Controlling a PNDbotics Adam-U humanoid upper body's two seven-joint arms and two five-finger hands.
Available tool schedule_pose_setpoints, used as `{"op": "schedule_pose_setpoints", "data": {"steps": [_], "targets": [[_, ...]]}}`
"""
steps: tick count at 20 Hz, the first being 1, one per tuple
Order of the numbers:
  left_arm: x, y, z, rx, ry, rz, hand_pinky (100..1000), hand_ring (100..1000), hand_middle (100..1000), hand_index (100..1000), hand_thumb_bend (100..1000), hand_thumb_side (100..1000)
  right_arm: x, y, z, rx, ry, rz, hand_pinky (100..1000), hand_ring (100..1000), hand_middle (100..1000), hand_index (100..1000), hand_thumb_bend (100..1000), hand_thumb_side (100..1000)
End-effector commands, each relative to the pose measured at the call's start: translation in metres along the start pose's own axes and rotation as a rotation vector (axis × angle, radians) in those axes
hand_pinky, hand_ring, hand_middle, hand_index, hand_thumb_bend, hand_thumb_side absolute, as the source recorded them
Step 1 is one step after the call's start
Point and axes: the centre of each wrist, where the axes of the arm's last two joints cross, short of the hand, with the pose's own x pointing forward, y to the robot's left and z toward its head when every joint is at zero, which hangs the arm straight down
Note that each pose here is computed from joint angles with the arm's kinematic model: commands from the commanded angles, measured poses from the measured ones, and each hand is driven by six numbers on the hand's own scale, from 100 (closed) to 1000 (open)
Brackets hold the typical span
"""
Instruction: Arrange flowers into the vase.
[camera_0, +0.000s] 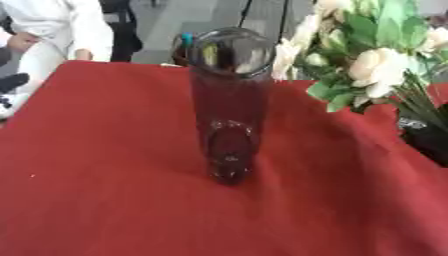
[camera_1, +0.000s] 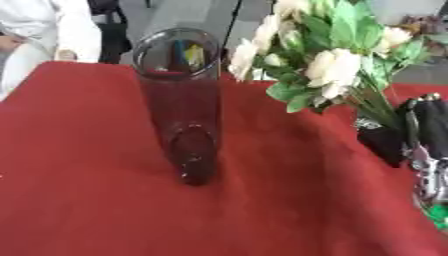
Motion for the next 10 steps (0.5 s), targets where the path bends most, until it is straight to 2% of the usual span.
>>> {"op": "schedule_pose_setpoints", "data": {"steps": [1, 6, 10], "targets": [[0.005, 0.003, -0.005, -0.005, -0.026, -0.008, 830, 921, 894, 897, 100, 1000, -0.003, -0.019, -0.005, -0.057, -0.002, -0.003, 100, 100, 100, 100, 100, 856], [0.005, 0.004, -0.005, -0.002, -0.025, -0.010, 830, 922, 894, 897, 100, 1000, -0.004, -0.030, -0.002, -0.062, 0.006, -0.057, 100, 100, 100, 100, 100, 840], [0.005, 0.004, -0.005, -0.001, -0.023, -0.011, 829, 921, 893, 897, 100, 1000, -0.003, -0.050, 0.002, -0.085, 0.002, -0.123, 100, 100, 100, 100, 100, 807]]}}
